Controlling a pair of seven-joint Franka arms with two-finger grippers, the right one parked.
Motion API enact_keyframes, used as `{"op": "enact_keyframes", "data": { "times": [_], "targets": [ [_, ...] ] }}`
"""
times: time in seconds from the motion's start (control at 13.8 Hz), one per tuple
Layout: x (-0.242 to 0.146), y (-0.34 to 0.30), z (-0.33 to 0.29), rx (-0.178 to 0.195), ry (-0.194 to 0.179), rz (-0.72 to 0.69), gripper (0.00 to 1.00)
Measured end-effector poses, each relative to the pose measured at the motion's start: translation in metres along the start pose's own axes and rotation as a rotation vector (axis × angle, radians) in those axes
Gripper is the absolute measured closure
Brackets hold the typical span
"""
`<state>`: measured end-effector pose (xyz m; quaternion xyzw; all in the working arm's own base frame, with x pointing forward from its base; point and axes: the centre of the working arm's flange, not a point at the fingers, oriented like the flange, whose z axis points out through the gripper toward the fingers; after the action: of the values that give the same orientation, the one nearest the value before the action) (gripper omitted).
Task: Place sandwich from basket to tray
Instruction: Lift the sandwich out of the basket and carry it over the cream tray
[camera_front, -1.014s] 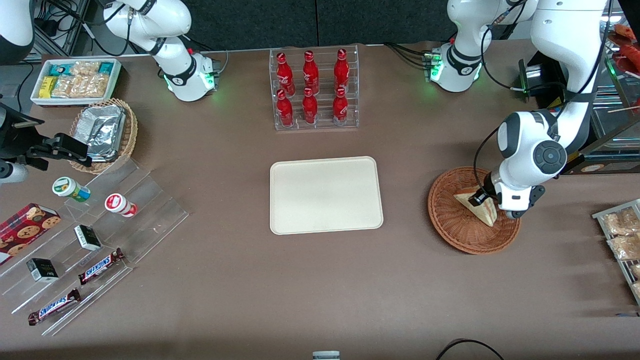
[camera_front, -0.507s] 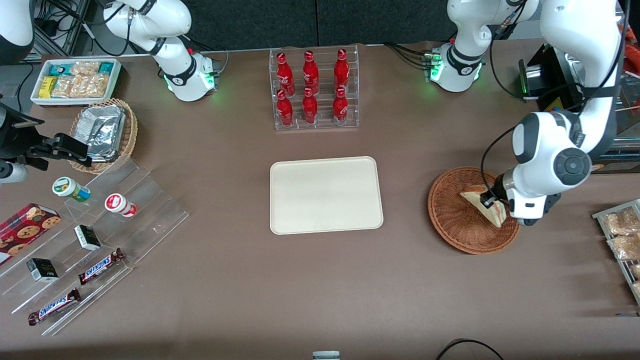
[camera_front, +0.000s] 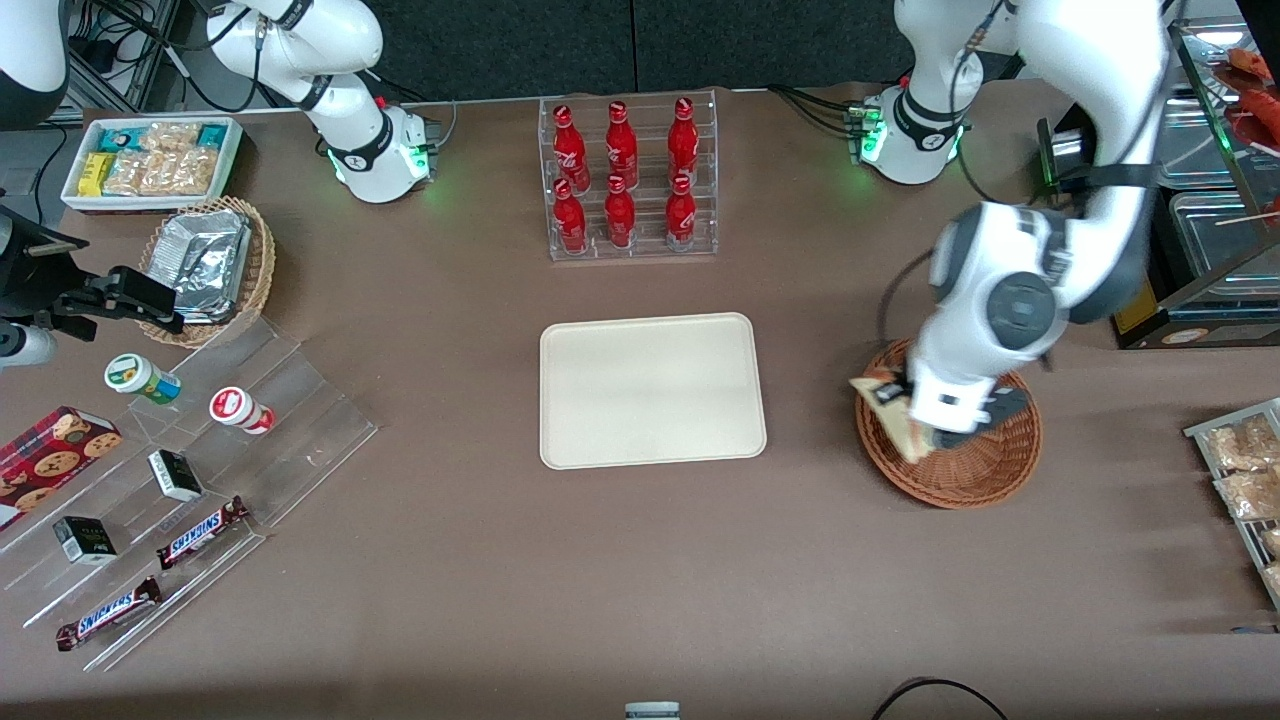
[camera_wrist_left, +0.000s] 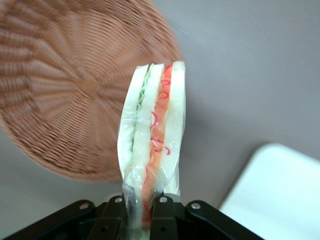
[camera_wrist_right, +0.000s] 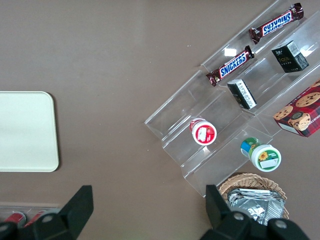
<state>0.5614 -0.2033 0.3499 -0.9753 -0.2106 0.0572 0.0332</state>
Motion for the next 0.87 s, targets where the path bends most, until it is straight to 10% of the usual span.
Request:
{"op": "enact_keyframes", "data": {
  "times": [0.87],
  "targets": [
    [-0.143, 0.221, 0.035, -0.052, 0.081, 0.361, 0.85]
  ]
}}
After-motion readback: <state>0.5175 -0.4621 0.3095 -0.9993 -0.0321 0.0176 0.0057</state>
